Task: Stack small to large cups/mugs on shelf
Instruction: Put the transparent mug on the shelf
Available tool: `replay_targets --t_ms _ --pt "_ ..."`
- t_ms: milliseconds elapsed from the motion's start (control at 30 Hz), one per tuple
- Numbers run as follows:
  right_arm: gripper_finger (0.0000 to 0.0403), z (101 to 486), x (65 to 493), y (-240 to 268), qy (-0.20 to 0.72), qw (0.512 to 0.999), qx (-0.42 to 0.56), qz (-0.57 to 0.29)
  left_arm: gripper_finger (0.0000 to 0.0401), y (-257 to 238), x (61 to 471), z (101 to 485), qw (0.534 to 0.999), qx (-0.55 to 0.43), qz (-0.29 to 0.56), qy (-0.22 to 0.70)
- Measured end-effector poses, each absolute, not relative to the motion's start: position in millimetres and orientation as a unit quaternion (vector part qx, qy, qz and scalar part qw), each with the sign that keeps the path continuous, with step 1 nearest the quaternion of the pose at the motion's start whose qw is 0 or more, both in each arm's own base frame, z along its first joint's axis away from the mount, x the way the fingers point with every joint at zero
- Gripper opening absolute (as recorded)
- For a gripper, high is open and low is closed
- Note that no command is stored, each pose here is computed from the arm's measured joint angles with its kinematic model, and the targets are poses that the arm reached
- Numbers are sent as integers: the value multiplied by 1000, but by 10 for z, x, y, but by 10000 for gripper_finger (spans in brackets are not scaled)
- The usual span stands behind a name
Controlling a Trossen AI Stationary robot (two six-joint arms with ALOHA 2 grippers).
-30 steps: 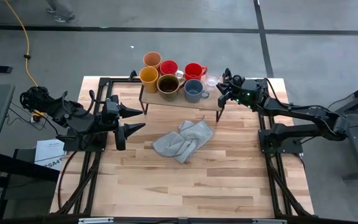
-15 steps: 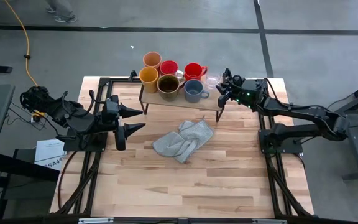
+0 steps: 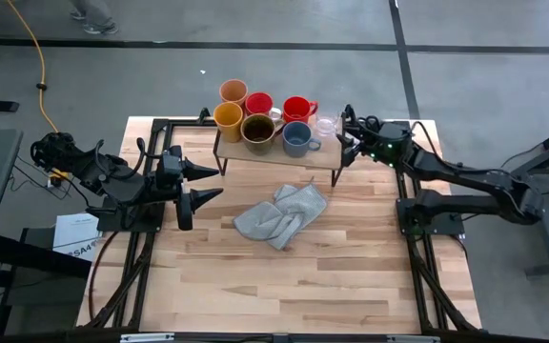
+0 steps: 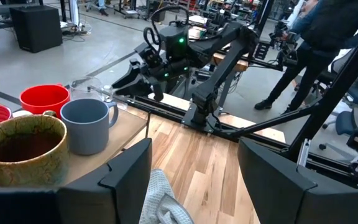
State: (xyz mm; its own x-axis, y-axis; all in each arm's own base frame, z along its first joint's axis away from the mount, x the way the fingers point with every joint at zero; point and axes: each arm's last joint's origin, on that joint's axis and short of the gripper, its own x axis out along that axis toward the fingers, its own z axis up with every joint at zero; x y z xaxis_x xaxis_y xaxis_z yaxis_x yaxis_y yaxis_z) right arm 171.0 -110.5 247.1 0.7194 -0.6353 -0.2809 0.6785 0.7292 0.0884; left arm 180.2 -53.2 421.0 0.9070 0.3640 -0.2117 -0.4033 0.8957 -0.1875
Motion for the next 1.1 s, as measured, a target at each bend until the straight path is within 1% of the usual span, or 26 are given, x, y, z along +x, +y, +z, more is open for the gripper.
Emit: replay_targets --t_ms 167,300,433,533,667,767,867,967,1033,1100 --pt "177 2579 1522 -987 113 923 92 -355 225 -532 1802 4210 970 -114 198 86" --pt "177 2713 1325 -858 76 929 110 -344 225 -532 1802 4210 970 -114 198 86" --pt "177 2876 1159 -707 11 950 122 -286 225 -533 1802 4211 970 -111 197 86" --pt "177 2994 1096 -598 -41 967 128 -216 225 -534 1803 4211 972 -95 193 90" --pt "177 3153 1102 -486 -111 977 139 -119 225 -446 1806 4227 975 -77 187 95" --pt "177 3221 1161 -427 -142 977 138 -76 225 -303 1809 4248 976 -78 177 98" --pt "177 3244 1224 -378 -152 978 138 -48 225 -161 1858 4268 981 -74 149 96" --pt "177 3231 1282 -331 -144 979 144 -26 225 -60 1930 4260 989 -84 103 58" --pt "177 3219 1312 -301 -138 979 148 -17 225 -23 1949 4178 992 -90 81 34" --pt "177 3217 1330 -270 -136 979 150 -8 225 3 1945 4066 992 -104 77 10"
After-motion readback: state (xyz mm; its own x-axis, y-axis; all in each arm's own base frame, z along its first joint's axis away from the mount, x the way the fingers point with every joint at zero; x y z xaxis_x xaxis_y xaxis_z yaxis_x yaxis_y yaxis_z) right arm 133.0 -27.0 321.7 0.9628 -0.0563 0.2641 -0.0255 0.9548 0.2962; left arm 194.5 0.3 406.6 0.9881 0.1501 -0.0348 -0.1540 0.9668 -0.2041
